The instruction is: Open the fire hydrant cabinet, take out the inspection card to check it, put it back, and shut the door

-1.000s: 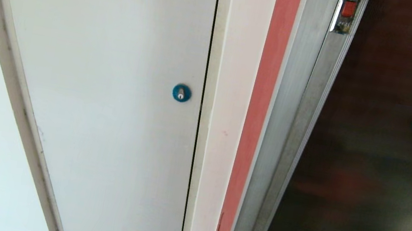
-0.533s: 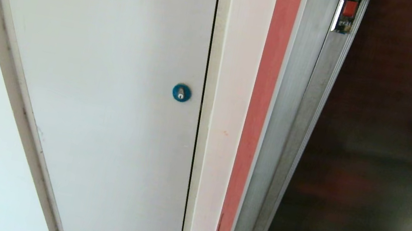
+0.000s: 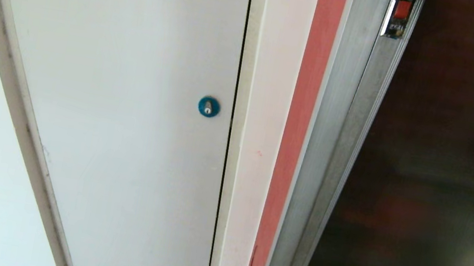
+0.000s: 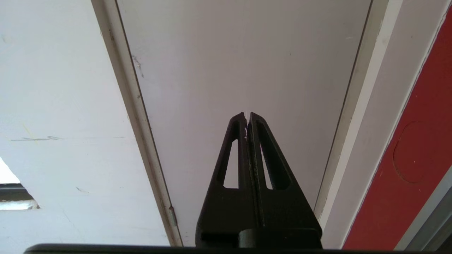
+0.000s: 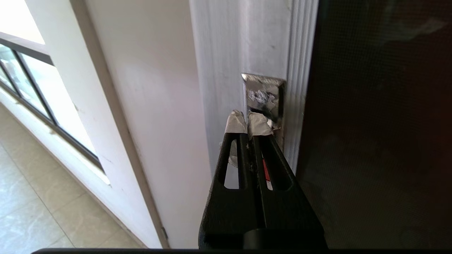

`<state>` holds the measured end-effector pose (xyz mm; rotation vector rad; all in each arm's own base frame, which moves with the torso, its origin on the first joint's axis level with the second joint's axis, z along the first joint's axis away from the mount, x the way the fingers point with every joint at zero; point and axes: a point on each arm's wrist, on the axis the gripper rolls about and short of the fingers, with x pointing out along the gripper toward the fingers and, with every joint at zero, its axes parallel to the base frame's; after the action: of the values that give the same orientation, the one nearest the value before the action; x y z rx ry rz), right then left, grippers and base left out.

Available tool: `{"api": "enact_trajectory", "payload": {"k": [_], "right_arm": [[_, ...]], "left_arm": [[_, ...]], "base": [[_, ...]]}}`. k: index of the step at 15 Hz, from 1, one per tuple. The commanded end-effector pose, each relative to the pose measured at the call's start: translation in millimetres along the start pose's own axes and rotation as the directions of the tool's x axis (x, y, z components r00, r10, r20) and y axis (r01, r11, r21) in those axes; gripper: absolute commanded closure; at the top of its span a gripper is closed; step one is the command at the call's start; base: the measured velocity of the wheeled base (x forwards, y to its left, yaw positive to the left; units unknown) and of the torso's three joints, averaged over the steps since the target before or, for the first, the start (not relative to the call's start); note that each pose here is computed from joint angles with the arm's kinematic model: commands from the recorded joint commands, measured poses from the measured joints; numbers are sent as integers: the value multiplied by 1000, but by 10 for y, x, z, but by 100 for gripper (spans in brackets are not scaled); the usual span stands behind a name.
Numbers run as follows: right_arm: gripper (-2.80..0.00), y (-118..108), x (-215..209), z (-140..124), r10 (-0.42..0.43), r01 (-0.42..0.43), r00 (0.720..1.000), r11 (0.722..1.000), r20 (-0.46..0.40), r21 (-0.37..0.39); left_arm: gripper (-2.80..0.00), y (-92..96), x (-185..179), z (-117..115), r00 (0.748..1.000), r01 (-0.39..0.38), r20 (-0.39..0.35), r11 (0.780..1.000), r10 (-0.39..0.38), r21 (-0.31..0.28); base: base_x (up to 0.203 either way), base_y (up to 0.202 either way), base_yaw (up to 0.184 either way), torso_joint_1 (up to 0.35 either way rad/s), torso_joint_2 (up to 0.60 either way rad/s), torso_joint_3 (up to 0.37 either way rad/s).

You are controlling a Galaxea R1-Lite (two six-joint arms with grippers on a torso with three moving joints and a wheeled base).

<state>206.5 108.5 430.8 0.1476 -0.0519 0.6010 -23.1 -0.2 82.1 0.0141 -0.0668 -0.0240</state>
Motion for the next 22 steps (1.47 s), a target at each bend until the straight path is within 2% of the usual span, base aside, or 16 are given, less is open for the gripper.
{"api": "enact_trajectory", "payload": {"k": [1,11,17,22], "right_arm": [[0,-26,6,-44,-9,9,1000,1000,-18,4],[0,-142,67,-236,-52,53,995,999,-87,8],[0,-162,156,-244,-51,51,996,999,-66,0],[0,-184,240,-297,-55,54,995,998,-82,-11]], "left_arm": [[0,-1,16,-68,1000,0,-25,1000,0,0],[0,-1,16,-68,1000,0,-25,1000,0,0],[0,-1,16,-68,1000,0,-25,1000,0,0],[0,-1,16,-68,1000,0,-25,1000,0,0]], "base": [[0,0,0,0,0,0],[0,0,0,0,0,0],[0,0,0,0,0,0],[0,0,0,0,0,0]]}}
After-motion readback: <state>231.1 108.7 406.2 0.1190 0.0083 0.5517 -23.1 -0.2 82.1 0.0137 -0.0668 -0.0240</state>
